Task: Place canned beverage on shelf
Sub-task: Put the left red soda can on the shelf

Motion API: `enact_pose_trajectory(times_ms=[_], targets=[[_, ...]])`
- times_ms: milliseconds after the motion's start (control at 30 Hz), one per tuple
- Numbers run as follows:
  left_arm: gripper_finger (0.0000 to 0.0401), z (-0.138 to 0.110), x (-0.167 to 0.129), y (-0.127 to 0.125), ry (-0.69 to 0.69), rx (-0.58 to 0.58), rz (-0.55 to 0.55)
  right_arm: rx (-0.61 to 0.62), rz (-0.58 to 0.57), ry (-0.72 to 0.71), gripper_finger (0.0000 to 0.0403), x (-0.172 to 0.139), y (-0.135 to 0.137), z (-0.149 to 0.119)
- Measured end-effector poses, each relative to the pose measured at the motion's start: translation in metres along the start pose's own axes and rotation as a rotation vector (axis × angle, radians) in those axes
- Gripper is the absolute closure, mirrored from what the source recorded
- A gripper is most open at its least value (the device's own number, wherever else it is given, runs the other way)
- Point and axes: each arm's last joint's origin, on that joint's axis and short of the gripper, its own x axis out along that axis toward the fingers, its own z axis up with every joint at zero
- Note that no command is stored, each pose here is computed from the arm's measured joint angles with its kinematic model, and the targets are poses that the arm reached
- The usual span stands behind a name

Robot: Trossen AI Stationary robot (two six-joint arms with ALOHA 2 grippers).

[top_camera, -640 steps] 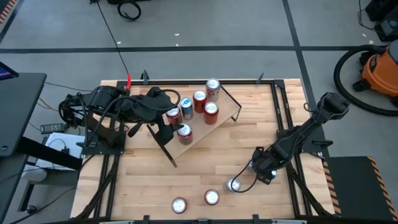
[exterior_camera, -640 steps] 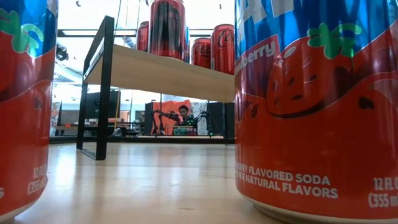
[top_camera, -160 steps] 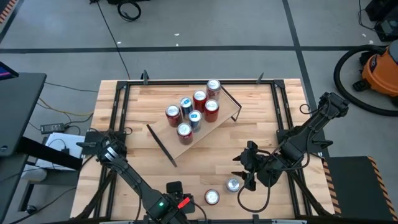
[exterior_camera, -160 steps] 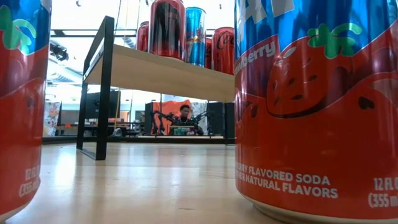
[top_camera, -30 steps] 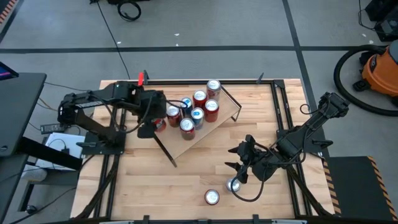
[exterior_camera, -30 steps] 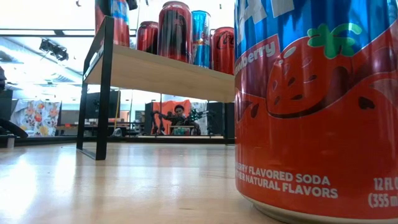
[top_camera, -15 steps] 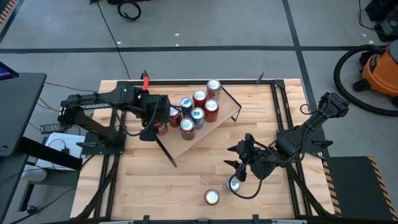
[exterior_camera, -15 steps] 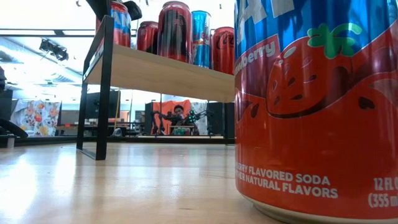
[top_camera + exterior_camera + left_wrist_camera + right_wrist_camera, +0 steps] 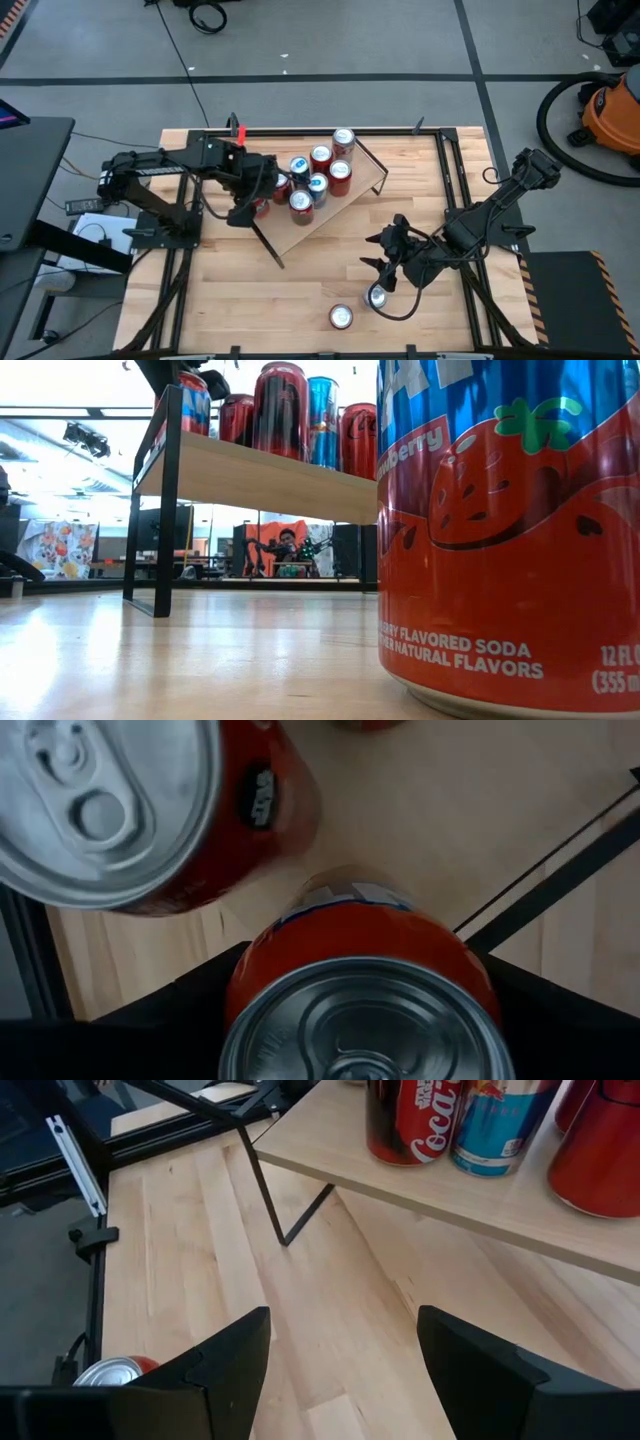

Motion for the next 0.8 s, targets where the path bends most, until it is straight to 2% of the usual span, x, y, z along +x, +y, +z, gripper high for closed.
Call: enact_pose_trajectory(times_ms=[200,400,600,800], targets=[[0.0073,0.0,0.0,0.0,0.001,-0.045,0.01,0.004,0.003,0.0,0.014,0.0,0.0,0.0],[0.0009,0.0,0.0,0.001,0.01,-0.094,0.047,0.009,0.006,-0.001,0.014,0.0,0.0,0.0],[0.0012,0.0,-0.003,-0.002,0.003,-0.088,0.048,0.012,0.011,0.004,0.014,0.0,0.001,0.0],[0.0012,0.005,-0.026,-0.004,-0.082,-0.112,0.052,0.012,0.012,0.004,0.014,0.0,0.001,0.0]])
